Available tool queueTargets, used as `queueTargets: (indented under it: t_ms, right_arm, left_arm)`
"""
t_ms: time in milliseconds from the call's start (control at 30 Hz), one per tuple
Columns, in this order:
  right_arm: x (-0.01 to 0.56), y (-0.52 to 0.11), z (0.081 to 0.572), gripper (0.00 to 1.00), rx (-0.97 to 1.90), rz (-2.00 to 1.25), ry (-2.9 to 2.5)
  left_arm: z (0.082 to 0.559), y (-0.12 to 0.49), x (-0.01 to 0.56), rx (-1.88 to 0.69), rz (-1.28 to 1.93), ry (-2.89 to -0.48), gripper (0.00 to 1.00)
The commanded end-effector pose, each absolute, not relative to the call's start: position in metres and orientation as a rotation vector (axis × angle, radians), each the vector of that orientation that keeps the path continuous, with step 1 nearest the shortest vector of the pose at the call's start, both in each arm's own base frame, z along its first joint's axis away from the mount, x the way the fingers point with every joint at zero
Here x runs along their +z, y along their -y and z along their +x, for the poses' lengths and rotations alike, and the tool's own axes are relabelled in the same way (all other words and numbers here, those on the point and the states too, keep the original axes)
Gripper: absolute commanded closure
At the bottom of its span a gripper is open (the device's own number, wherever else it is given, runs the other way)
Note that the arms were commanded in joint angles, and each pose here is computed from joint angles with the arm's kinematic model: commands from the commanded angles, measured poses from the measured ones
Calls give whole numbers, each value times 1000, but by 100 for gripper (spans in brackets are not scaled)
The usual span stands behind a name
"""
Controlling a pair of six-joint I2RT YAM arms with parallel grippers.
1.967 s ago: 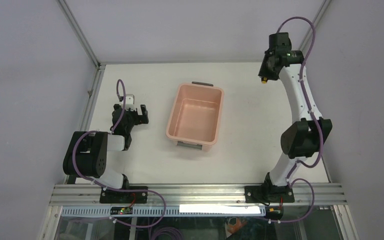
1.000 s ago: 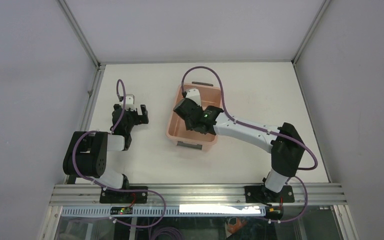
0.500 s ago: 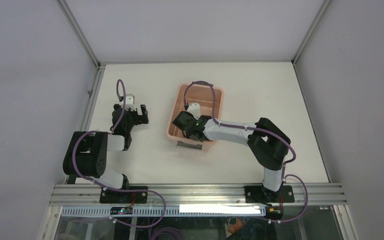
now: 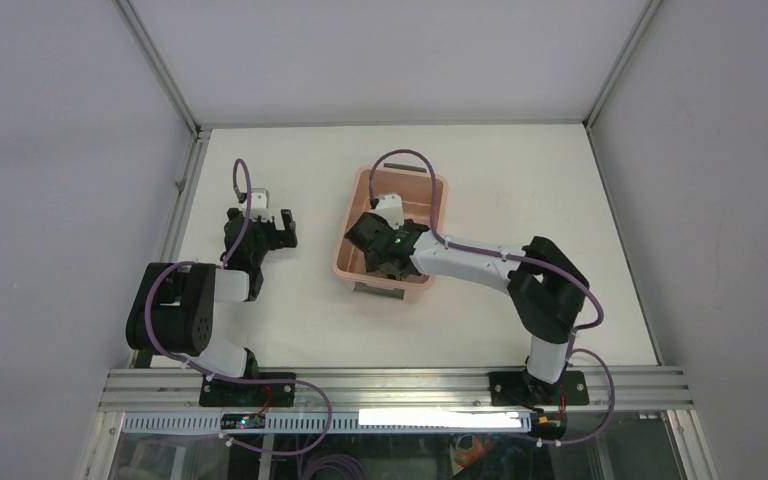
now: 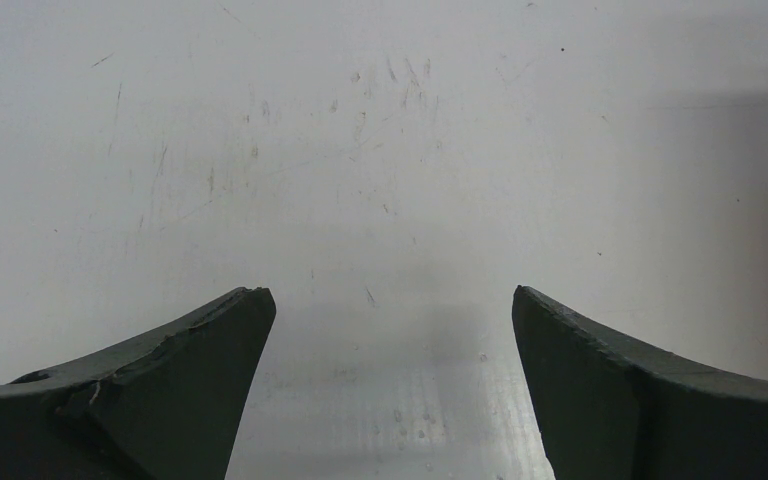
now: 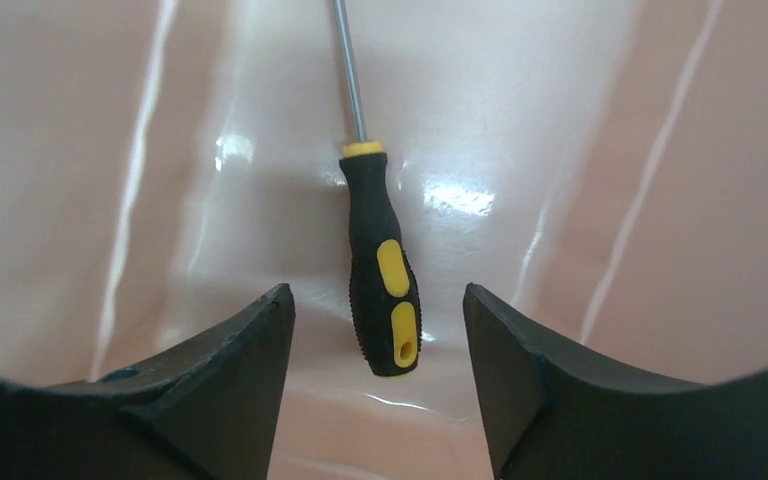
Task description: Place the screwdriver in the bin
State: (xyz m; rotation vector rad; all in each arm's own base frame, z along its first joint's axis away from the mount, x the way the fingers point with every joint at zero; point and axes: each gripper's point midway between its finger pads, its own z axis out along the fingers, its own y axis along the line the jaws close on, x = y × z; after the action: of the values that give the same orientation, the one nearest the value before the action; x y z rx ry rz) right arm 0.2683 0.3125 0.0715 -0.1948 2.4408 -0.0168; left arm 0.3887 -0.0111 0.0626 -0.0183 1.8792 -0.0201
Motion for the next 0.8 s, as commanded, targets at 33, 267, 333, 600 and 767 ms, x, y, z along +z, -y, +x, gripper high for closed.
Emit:
queueTargets:
  t_ms: [33,267,333,600,767]
  right_arm:
    - [185,-314,296,27,89,-169,-2192]
    - [255,-289,310,1,141,-183,-2080]
    - [262,-267,316,1,115,-145,-2084]
    - [272,-150,330,1,-55,61,-2097]
    - [266,-67,323,1,-156,258,-2101]
  left_arm:
    - [394,16,79,-46,-22,-1826,1]
    - [394,16,79,-47,-21,-1826,1]
    - [394,16,79,-46,-22,-1826,1]
    - [394,16,79,-46,-22,-1825,1]
    - [394,16,79,-48,-21,-1825,1]
